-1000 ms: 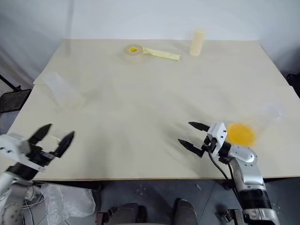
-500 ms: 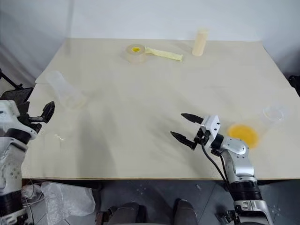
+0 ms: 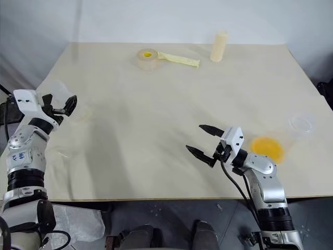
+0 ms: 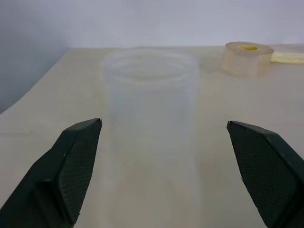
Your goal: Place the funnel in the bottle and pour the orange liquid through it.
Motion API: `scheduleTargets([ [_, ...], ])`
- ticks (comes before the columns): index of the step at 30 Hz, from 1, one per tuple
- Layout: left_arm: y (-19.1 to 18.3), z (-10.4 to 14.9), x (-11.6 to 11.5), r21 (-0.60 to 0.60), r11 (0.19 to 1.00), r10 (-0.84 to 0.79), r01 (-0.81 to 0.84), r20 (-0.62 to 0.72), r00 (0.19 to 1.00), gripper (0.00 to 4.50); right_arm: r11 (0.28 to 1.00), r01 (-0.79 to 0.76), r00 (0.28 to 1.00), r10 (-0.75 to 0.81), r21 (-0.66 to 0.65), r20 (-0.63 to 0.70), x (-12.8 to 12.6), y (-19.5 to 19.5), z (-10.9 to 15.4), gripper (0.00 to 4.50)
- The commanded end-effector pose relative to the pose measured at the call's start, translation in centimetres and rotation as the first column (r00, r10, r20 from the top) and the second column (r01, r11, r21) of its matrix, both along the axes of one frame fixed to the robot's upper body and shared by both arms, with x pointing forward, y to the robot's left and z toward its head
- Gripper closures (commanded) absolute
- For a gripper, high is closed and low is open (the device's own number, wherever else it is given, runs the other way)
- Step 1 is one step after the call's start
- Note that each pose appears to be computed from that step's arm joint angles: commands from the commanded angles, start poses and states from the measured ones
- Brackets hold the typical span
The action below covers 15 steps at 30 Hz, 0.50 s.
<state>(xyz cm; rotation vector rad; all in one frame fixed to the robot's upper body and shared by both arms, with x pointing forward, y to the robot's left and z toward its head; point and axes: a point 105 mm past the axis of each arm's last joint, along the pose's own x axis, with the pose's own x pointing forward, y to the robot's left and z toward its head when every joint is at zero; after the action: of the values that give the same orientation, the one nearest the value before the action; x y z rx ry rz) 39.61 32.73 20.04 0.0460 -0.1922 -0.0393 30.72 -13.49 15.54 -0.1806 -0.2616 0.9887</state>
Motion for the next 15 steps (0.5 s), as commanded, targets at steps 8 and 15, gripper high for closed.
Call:
scheduleTargets([
  [8,0.4,1.6,0.5,0.023,1.0,0.011,-0.013,0.08,0.997,0.93,1.0,0.002,0.999,-0.003,0.017,0.052,-0.9,0.1,1.4,0.0],
  [15,-0.7,3.1,0.6,0.052,0.997,-0.061,0.055,0.108,0.992,2.17,1.0,0.011,0.998,-0.012,0.016,0.064,-0.7,-0.1,1.7,0.0],
])
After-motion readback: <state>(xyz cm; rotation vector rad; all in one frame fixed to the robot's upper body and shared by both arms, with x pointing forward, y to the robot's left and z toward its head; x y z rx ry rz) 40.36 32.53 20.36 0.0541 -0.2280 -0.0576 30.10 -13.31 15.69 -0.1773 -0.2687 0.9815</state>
